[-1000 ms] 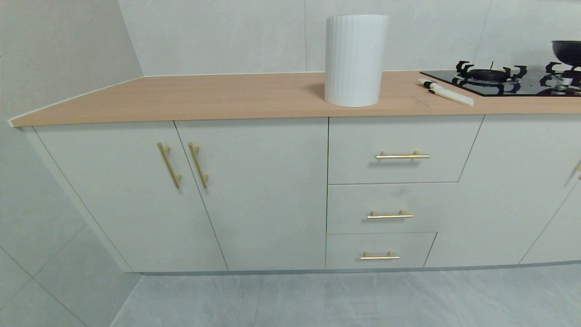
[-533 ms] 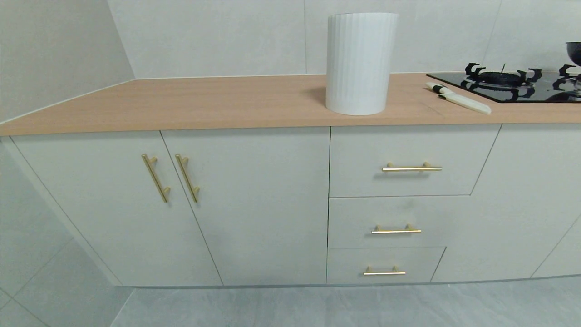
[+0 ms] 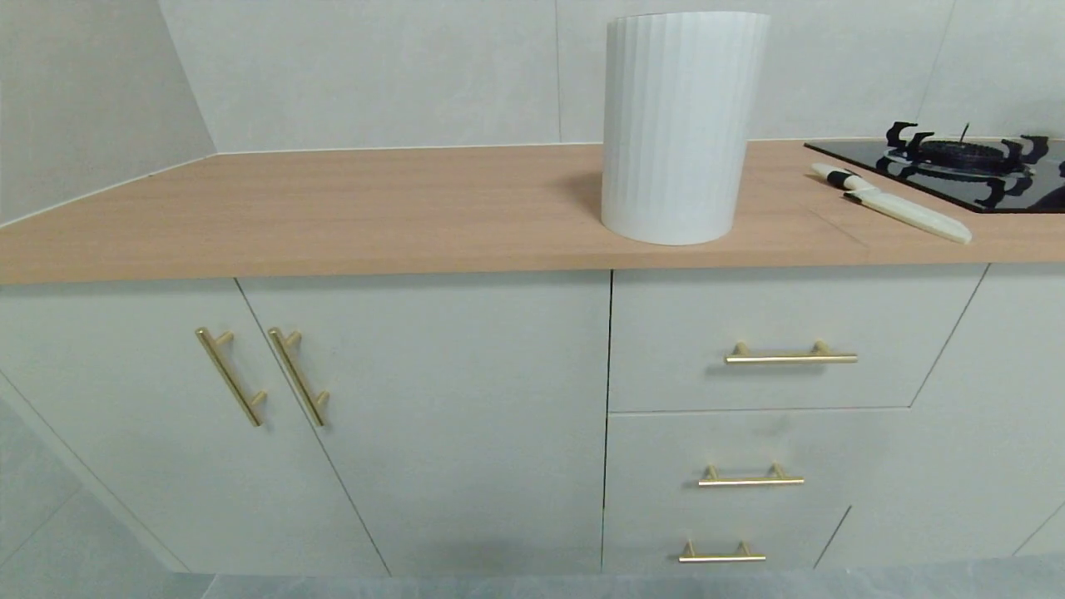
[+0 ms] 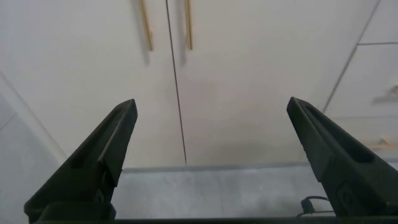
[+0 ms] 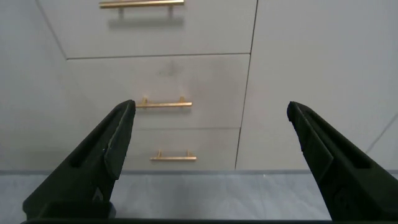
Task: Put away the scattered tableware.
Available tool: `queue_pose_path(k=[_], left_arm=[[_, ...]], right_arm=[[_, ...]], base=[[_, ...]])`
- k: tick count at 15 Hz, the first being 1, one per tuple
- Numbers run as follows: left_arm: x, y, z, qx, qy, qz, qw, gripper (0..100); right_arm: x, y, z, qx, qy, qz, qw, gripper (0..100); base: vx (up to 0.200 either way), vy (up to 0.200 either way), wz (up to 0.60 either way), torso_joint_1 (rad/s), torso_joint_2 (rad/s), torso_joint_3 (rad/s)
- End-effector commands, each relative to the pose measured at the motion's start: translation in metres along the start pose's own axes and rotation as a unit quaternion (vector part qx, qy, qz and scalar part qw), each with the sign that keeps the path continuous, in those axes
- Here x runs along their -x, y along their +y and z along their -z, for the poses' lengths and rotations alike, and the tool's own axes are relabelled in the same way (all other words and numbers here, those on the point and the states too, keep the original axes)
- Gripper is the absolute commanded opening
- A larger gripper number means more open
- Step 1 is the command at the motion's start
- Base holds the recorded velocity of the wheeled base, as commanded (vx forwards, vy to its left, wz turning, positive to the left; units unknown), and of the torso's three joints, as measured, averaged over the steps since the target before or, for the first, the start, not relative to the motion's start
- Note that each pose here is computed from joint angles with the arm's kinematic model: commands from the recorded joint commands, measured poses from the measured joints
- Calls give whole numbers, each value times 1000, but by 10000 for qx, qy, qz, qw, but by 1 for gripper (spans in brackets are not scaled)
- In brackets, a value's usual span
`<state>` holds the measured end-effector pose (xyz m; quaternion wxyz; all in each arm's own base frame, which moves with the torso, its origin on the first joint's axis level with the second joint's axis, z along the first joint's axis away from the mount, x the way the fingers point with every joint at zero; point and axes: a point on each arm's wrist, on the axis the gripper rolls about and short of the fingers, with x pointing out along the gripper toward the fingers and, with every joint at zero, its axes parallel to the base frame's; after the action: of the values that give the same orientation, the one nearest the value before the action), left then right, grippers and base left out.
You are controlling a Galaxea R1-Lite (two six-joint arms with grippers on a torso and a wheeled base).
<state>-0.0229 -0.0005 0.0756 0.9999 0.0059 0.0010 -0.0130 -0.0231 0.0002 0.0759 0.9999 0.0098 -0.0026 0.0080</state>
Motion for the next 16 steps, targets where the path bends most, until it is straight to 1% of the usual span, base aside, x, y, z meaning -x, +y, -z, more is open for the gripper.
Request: queue_pose_path(k=[1,10,16], left_arm=[[0,0,0,-2,5,1,10000,100],[0,0,0,6,5,1,10000,100],[0,0,0,6,5,-7,10000,100]], right_arm=[[0,0,0,-2,19,-4,10000,100],[0,0,0,-2,19,-4,10000,100],[0,0,0,-2,11,-4,10000,100]], base=[[200,0,0,7,7,2],[200,0,0,3,4,0],[0,0,0,0,0,0]])
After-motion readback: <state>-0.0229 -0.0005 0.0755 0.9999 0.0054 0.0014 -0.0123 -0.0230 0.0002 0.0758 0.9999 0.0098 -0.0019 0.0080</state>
